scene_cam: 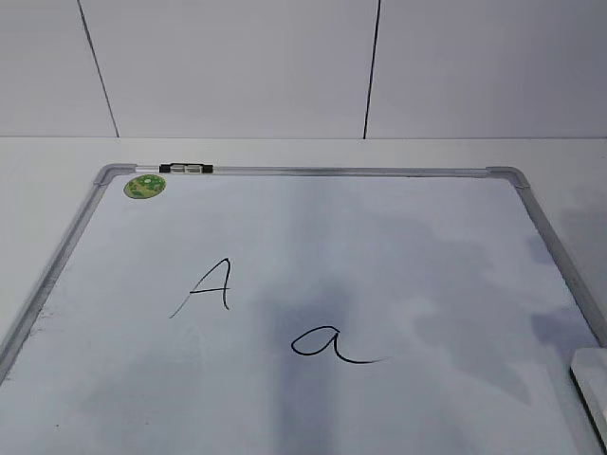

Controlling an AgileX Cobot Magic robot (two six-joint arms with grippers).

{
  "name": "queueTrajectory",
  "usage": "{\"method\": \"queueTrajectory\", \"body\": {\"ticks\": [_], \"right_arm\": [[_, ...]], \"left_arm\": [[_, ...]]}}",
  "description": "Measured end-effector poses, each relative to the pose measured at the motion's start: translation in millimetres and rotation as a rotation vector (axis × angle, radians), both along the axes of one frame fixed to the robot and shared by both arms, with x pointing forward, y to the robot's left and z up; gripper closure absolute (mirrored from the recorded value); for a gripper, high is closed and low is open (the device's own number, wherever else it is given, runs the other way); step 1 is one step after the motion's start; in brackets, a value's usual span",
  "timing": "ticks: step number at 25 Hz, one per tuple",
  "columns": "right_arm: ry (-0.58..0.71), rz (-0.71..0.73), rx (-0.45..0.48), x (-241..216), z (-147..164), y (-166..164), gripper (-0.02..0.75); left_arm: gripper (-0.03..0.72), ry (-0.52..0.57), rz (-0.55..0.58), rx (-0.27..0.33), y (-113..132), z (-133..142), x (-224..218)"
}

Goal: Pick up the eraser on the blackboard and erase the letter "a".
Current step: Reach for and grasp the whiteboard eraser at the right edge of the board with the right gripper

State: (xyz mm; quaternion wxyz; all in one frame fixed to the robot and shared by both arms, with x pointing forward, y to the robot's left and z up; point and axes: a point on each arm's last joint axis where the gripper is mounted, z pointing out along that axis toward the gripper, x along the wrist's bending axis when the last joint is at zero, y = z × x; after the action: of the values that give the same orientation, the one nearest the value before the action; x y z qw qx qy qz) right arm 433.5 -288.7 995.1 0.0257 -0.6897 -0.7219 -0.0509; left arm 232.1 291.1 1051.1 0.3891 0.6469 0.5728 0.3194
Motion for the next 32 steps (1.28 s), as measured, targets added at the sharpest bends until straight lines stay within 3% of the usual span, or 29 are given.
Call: {"method": "queueTrajectory", "body": {"ticks": [10, 26, 32], "right_arm": [[0.087, -0.015, 0.001, -8, 0, 0, 0.102], [-0.001, -0.018, -0.004, 0, 0, 0, 0.105], [-0.023, -0.021, -0.001, 3, -1, 0, 0.160]], "left_arm": [[0.453, 0.000, 0.000, 0.000, 0, 0, 0], [0.453, 0.000, 0.000, 0.000, 0, 0, 0], [0.454, 0.000, 0.000, 0.000, 0, 0, 0]]}}
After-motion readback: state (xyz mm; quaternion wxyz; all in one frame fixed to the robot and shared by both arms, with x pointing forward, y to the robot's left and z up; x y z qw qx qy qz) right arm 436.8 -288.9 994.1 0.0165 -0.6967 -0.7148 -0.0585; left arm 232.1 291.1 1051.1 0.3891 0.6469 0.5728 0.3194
